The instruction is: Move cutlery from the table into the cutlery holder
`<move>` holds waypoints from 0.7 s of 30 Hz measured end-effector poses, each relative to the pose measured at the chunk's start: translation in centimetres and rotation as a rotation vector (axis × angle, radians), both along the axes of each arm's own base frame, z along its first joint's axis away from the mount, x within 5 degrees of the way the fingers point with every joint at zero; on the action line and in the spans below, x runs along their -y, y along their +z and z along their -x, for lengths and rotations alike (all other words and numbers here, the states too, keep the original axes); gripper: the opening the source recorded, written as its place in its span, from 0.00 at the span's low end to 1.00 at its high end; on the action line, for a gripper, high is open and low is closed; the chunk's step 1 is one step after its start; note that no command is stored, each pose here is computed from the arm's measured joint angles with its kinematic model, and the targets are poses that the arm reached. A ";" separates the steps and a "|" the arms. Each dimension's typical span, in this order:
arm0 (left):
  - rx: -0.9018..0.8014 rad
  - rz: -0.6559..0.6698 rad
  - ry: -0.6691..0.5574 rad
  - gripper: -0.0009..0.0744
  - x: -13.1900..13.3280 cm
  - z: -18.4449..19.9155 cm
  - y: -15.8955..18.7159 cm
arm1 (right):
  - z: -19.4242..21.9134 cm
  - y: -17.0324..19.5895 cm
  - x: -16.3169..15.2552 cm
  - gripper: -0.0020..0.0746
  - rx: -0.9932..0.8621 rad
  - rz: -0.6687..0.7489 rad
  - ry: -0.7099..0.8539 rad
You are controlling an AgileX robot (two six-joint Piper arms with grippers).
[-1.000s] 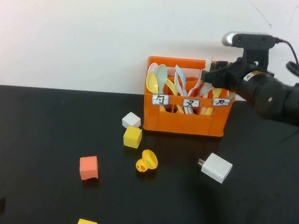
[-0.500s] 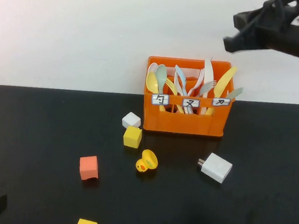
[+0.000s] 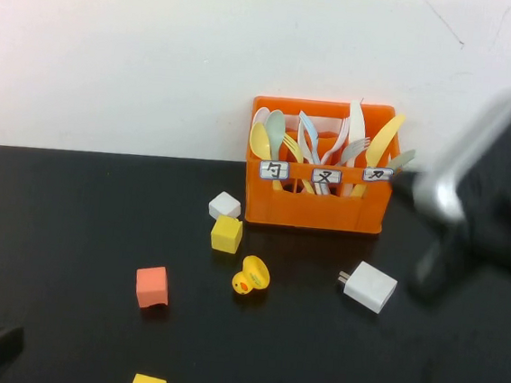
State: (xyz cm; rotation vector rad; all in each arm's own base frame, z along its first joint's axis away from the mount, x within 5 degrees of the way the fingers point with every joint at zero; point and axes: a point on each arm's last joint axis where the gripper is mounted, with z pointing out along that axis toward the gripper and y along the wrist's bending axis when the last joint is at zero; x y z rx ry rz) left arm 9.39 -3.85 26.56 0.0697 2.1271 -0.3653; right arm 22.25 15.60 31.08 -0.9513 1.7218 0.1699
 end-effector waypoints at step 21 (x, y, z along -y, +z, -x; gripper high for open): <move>0.223 0.166 -0.142 0.01 1.7 -0.3 -0.6 | 13.2 -0.3 7.9 0.02 -0.108 0.252 0.129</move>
